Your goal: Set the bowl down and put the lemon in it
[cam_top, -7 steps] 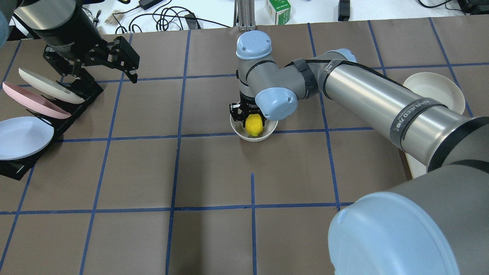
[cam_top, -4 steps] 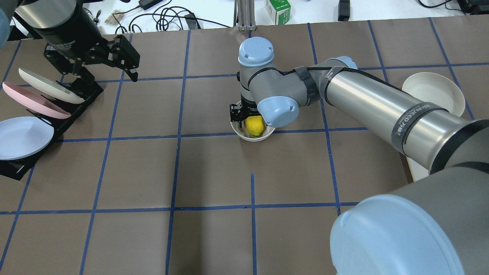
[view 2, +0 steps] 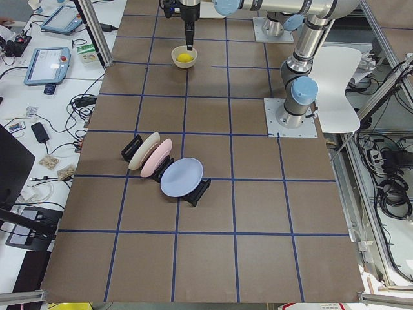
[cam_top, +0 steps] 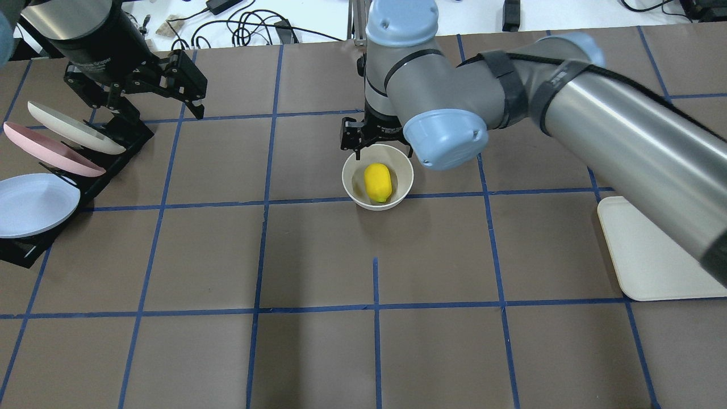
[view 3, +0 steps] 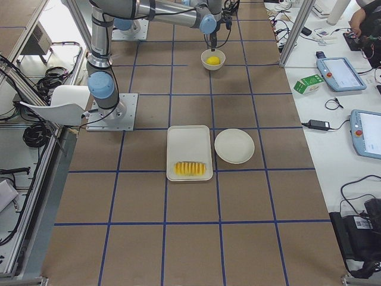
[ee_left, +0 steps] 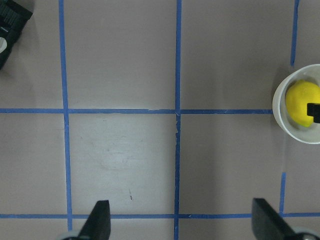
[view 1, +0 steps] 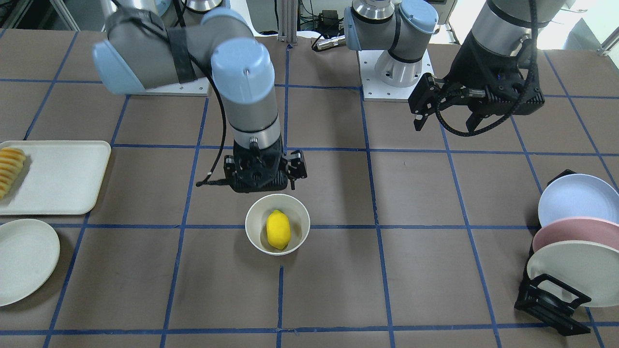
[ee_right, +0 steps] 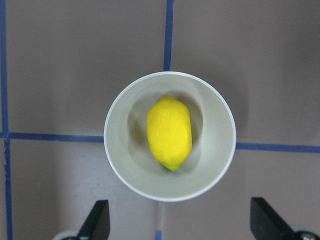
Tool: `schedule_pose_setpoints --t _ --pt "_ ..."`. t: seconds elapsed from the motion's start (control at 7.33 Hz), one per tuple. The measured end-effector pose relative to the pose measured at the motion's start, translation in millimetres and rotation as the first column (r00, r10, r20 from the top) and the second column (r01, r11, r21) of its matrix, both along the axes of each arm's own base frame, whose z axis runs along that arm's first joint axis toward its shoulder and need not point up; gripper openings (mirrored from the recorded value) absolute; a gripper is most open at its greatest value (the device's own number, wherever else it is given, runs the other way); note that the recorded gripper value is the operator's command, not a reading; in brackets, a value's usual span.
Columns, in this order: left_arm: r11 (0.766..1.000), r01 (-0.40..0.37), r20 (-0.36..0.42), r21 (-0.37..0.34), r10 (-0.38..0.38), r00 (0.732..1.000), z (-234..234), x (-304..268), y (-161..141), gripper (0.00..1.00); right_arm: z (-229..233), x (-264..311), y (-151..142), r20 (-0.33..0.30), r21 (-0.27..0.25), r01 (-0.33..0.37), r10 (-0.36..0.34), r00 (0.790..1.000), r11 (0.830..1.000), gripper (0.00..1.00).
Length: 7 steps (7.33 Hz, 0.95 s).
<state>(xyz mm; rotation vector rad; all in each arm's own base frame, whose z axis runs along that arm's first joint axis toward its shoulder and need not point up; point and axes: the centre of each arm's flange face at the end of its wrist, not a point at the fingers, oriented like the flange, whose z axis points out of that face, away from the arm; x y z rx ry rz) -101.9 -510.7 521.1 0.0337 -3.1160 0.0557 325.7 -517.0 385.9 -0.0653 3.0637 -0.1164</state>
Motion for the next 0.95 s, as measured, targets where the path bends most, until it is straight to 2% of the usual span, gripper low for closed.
schedule_pose_setpoints --t 0.27,0.41,0.68,0.95 --pt "1.000 -0.001 0.000 0.001 0.001 1.000 0 0 0 1.00 73 -30 50 -0.015 0.008 0.021 -0.021 1.000 1.000 1.00" --pt "1.000 -0.001 0.000 0.001 0.001 1.000 -1 0 0 1.00 93 -46 62 -0.026 -0.002 0.040 -0.040 0.999 0.999 1.00" --pt "1.000 -0.002 0.000 0.002 0.002 1.000 -1 0 0 1.00 117 -91 60 -0.034 -0.022 0.094 -0.095 0.995 0.995 1.00" --pt "1.000 -0.004 -0.001 0.003 0.004 1.000 -1 0 1 1.00 136 -156 48 -0.037 -0.054 0.085 -0.087 0.996 0.995 1.00"
